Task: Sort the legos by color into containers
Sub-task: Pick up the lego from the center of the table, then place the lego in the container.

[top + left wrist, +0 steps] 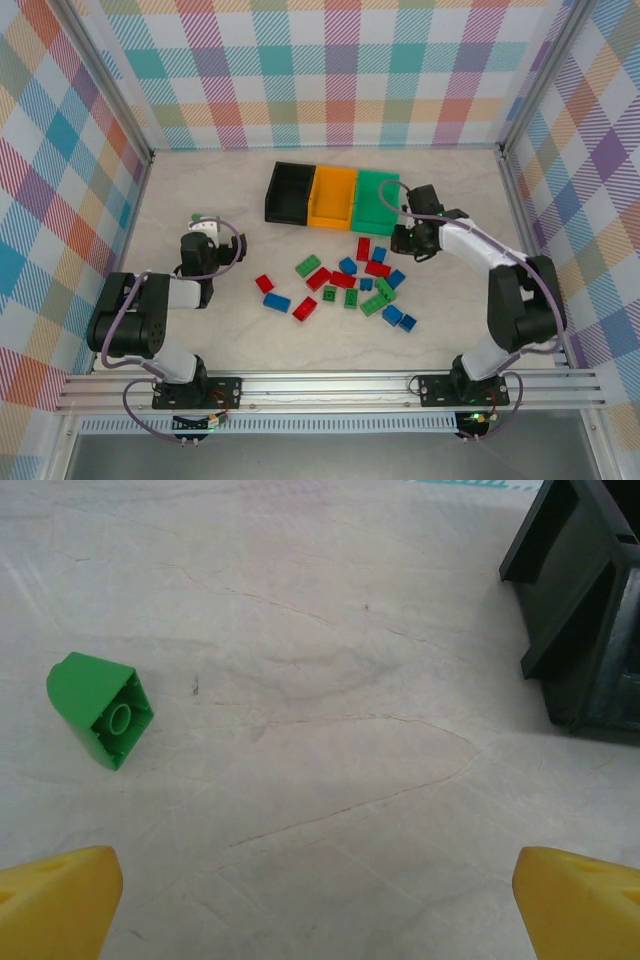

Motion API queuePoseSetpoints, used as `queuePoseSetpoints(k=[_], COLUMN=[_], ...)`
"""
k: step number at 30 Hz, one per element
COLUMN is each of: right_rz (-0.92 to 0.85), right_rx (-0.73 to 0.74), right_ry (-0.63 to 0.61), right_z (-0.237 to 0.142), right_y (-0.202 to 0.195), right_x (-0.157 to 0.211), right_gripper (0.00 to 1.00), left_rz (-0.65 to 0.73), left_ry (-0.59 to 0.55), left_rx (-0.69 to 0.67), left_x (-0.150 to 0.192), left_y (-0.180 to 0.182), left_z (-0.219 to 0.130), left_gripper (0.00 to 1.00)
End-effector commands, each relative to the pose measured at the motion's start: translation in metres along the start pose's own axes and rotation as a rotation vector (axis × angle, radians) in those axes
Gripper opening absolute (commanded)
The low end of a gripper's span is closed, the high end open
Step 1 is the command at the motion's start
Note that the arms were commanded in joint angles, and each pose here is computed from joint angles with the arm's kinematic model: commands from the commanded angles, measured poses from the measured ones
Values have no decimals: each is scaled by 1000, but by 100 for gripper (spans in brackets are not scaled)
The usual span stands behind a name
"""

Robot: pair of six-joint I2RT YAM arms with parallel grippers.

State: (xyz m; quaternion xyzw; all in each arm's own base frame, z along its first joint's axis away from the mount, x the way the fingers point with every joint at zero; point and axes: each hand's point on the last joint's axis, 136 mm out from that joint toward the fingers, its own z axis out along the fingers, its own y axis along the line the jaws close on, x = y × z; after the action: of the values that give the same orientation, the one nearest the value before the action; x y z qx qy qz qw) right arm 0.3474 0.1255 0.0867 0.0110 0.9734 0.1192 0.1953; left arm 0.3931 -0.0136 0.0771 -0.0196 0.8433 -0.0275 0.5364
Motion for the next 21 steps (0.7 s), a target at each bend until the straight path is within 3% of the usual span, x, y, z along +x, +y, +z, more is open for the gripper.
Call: queuePoseSetpoints(k=[1,3,6,8,14,17,21], right_rz=[-23,-28,-25,-12,4,-34,-37], right_rx=[-60,-88,-170,-235,-372,-385,-364], right_ry=[-45,-60,-55,-35,20,36,35], right_z=[-32,-42,-49,-46,-29,-19,-3], right_y=[16,24,43,57,107,136,153], right_x=[-12,-19,-30,-36,-58,-71,-91], right_gripper=[19,19,19,19,21,22,27], left_rz=[-9,-24,-205,-300,-396,-422,-405], left_ry=[-63,-50,-20,2,-16,-20,-6], left_rx=[-9,-4,-82,-48,131,93,127], left_x=[-31,-37,-46,-55,-52,-34,-44], left_y=[-3,-4,9,1,-30,-24,-33], left_z=[-13,-25,-48,-61,-80,-79,-79], left_gripper=[100,100,100,100,100,100,100])
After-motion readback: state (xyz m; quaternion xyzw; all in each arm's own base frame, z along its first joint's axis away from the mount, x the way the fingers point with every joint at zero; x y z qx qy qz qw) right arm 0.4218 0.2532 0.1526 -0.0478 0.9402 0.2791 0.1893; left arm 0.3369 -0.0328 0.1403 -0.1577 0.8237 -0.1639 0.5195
